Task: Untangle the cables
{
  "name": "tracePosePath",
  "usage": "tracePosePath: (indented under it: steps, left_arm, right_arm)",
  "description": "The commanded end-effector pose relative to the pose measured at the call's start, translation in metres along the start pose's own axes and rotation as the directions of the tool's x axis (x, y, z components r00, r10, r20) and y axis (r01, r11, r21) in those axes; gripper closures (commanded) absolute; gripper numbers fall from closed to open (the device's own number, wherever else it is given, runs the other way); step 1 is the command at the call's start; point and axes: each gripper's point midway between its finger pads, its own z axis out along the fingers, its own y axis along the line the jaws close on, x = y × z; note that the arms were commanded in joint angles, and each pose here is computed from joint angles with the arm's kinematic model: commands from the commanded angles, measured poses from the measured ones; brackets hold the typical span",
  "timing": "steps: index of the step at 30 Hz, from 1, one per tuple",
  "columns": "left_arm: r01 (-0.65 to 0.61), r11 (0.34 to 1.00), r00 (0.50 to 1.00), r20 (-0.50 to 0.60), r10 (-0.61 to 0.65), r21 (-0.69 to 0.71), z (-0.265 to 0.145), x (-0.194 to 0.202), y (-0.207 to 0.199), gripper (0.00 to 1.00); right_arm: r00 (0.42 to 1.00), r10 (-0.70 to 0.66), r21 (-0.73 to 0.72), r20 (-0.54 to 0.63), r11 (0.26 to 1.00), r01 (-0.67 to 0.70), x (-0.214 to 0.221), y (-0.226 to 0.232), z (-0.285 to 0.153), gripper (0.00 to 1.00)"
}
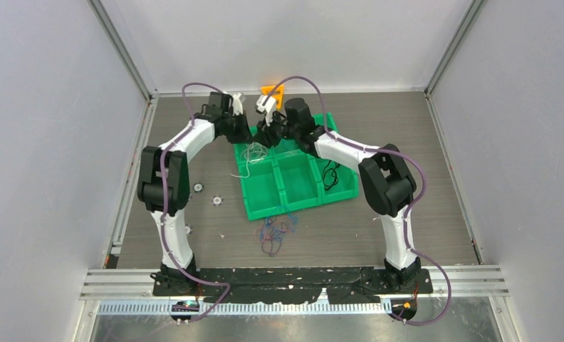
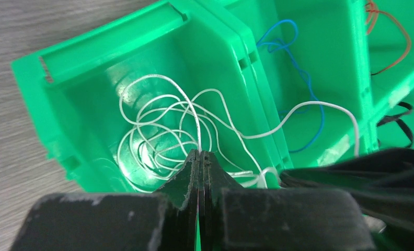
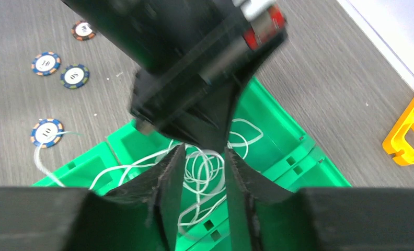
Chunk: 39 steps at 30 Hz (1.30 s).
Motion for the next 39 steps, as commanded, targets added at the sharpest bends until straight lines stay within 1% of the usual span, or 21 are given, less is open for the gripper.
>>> tracePosePath:
  steps: [1, 2, 4, 7, 9, 10, 13, 17, 19, 21, 23, 26, 28, 31, 33, 34, 36, 37, 39]
  left_arm:
    - [0.052, 0.984, 0.998, -0.035, -0.059, -0.168, 0.006, 0.0, 0.013, 1.0]
    - [0.054, 0.981, 0.997, -0.042, -0.063, -0.187, 0.008, -0.001, 0.016, 1.0]
    - [0.058, 0.979, 0.997, -0.048, -0.068, -0.198, 0.013, -0.001, 0.018, 1.0]
    - [0.043, 0.981, 0.997, -0.047, -0.053, -0.188, 0.016, -0.005, 0.015, 1.0]
    - [0.026, 0.985, 0.998, -0.047, -0.034, -0.168, 0.013, -0.008, 0.01, 1.0]
    - [0.011, 0.988, 0.999, -0.043, -0.018, -0.152, 0.01, -0.011, 0.006, 0.98]
    - [-0.046, 0.994, 0.999, 0.016, 0.048, -0.094, -0.014, -0.027, -0.013, 0.81]
    - [-0.145, 0.987, 0.975, 0.157, 0.155, -0.074, -0.063, -0.058, -0.037, 0.49]
    - [-0.189, 0.979, 0.961, 0.194, 0.2, -0.073, -0.086, -0.068, -0.045, 0.39]
    - [-0.217, 0.973, 0.954, 0.195, 0.228, -0.075, -0.106, -0.069, -0.045, 0.33]
    - [-0.272, 0.96, 0.948, 0.157, 0.279, -0.062, -0.119, -0.06, -0.04, 0.31]
    - [-0.337, 0.94, 0.936, 0.084, 0.341, -0.06, -0.134, -0.037, -0.016, 0.29]
    - [-0.322, 0.946, 0.945, 0.042, 0.324, -0.043, -0.141, -0.021, 0.001, 0.28]
    - [-0.262, 0.964, 0.965, -0.006, 0.262, 0.035, -0.143, 0.004, 0.012, 0.27]
    - [-0.283, 0.955, 0.957, -0.036, 0.287, 0.082, -0.14, 0.019, 0.013, 0.27]
    - [-0.334, 0.936, 0.94, -0.04, 0.339, 0.111, -0.138, 0.025, 0.013, 0.27]
    - [-0.423, 0.898, 0.901, -0.044, 0.431, 0.12, -0.133, 0.028, 0.021, 0.28]
    - [-0.488, 0.863, 0.866, -0.048, 0.497, 0.129, -0.13, 0.029, 0.025, 0.29]
    - [-0.608, 0.777, 0.781, -0.056, 0.622, 0.161, -0.127, 0.031, 0.032, 0.31]
  right_arm:
    - [0.991, -0.054, 0.017, 0.121, 0.998, 0.053, -0.074, -0.002, -0.036, 0.49]
    - [0.991, -0.05, 0.02, 0.12, 0.999, 0.048, -0.076, -0.004, -0.038, 0.41]
    - [0.993, -0.041, 0.029, 0.115, 0.999, 0.037, -0.083, -0.01, -0.045, 0.33]
    - [0.994, -0.02, 0.048, 0.107, 0.999, 0.015, -0.09, -0.017, -0.059, 0.26]
    - [0.995, -0.007, 0.057, 0.096, 0.998, 0.001, -0.089, -0.021, -0.067, 0.24]
    - [0.996, -0.001, 0.059, 0.088, 0.998, -0.004, -0.087, -0.022, -0.069, 0.24]
    - [0.999, 0.019, 0.06, 0.042, 0.998, -0.022, -0.077, -0.022, -0.08, 0.2]
    - [0.999, 0.034, 0.058, 0.008, 0.998, -0.034, -0.067, -0.02, -0.093, 0.18]
    - [0.999, 0.039, 0.042, 0.001, 0.998, -0.039, -0.066, -0.016, -0.099, 0.17]
    - [0.999, 0.044, 0.027, -0.01, 0.999, -0.044, -0.063, -0.012, -0.103, 0.17]
    - [0.998, 0.051, 0.014, -0.02, 0.999, -0.051, -0.061, -0.007, -0.108, 0.17]
    - [0.998, 0.062, 0.003, -0.033, 0.998, -0.061, -0.058, -0.001, -0.117, 0.17]
    - [0.997, 0.065, 0.006, -0.037, 0.998, -0.065, -0.056, 0.001, -0.122, 0.17]
    - [0.996, 0.073, 0.011, -0.045, 0.997, -0.073, -0.05, 0.001, -0.129, 0.17]
    - [0.996, 0.076, 0.014, -0.044, 0.997, -0.075, -0.049, 0.001, -0.134, 0.17]
    - [0.996, 0.078, 0.012, -0.044, 0.997, -0.077, -0.049, 0.001, -0.136, 0.17]
    - [0.995, 0.09, 0.011, -0.049, 0.996, -0.089, -0.047, 0.001, -0.139, 0.17]
    - [0.994, 0.095, 0.009, -0.052, 0.996, -0.094, -0.045, 0.001, -0.14, 0.17]
    - [0.993, 0.102, 0.01, -0.056, 0.995, -0.102, -0.044, 0.002, -0.142, 0.17]
